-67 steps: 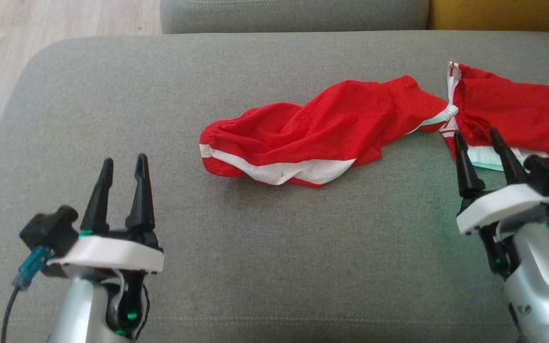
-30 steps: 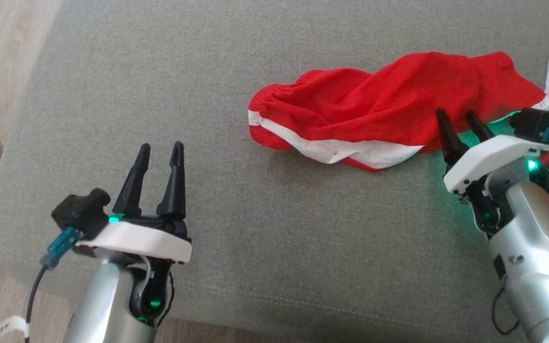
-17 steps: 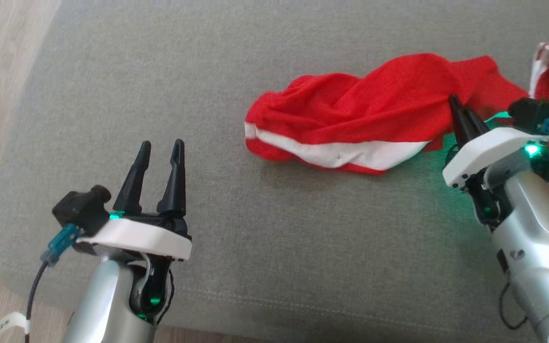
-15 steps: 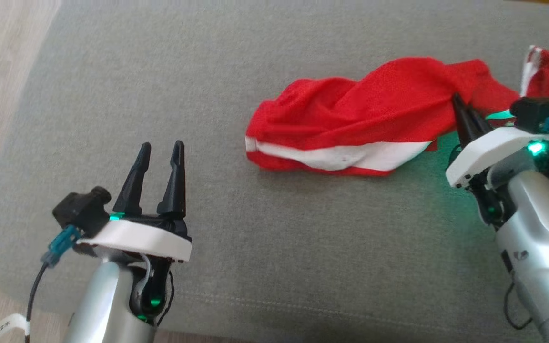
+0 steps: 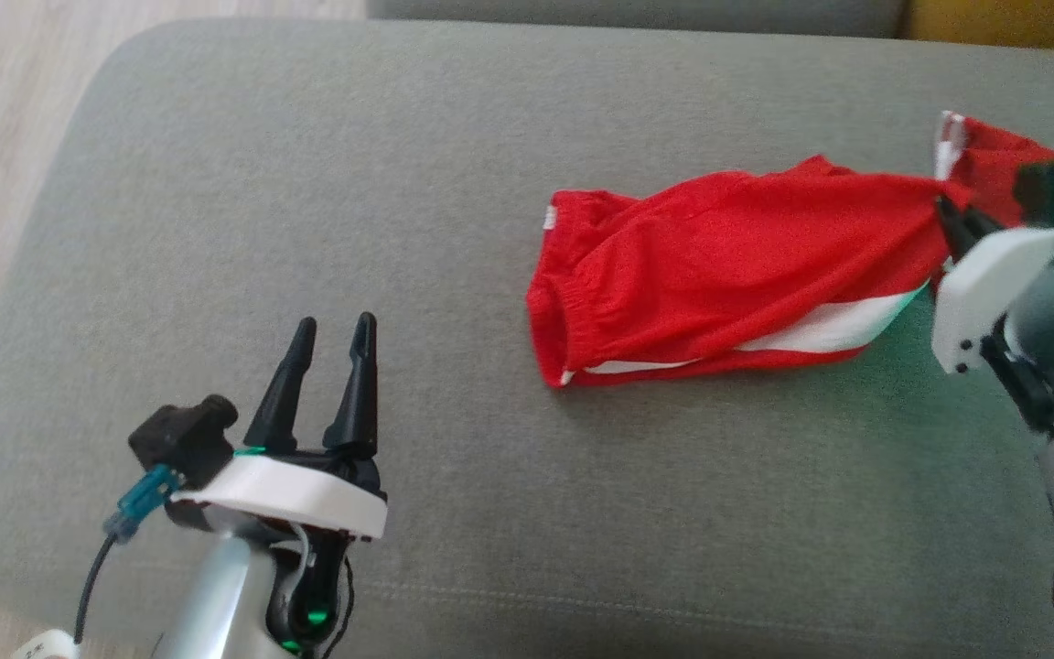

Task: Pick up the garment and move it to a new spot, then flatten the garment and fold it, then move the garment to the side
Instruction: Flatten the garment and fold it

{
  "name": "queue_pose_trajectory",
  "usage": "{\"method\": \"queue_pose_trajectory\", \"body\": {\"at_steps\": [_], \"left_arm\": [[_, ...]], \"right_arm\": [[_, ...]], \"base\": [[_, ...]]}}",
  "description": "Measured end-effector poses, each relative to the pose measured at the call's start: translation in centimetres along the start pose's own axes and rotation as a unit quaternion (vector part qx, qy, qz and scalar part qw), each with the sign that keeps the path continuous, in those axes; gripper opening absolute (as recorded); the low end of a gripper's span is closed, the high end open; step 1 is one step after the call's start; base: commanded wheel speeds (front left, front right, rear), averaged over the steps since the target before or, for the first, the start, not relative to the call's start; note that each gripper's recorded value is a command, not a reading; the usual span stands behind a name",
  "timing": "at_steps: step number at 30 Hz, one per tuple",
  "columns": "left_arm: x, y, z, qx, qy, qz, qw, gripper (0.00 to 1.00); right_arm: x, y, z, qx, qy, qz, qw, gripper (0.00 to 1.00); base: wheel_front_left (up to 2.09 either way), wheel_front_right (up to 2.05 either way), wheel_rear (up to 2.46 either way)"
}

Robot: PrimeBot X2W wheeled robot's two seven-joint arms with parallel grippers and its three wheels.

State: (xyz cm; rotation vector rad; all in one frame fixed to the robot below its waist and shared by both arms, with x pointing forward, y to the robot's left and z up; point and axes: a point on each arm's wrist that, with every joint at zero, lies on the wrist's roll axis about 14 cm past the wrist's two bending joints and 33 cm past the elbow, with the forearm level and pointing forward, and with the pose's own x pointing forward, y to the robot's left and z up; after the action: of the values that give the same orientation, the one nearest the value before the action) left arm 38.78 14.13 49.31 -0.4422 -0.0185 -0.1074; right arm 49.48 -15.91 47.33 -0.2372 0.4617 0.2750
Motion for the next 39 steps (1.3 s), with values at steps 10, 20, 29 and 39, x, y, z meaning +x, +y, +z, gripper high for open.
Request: {"method": "queue_pose_trajectory", "body": {"at_steps": [10, 20, 29, 39], "left_arm": [[-0.4, 2.0, -0.6, 0.000, 0.012, 0.031, 0.999, 1.00], [-0.9, 4.5, -0.8, 0.009, 0.019, 0.067, 0.998, 1.00], [1.1, 2.1, -0.5, 0.011, 0.009, 0.024, 1.000, 1.00], [3.3, -3.0, -1.0, 0.000, 0.010, -0.053, 0.999, 1.00]], "right_arm": [[4.5, 6.5, -0.2, -0.093, 0.070, 0.053, 0.992, 0.00], [8.5, 10.2, -2.7, -0.101, 0.102, 0.088, 0.986, 1.00], [5.7, 4.9, 1.0, -0.040, 0.008, 0.030, 0.999, 1.00], [-1.9, -2.1, -0.7, 0.039, -0.068, -0.055, 0.995, 1.00]], "base": [[0.00, 0.00, 0.00], [0.00, 0.00, 0.00], [0.00, 0.00, 0.00], [0.00, 0.00, 0.00]]}}
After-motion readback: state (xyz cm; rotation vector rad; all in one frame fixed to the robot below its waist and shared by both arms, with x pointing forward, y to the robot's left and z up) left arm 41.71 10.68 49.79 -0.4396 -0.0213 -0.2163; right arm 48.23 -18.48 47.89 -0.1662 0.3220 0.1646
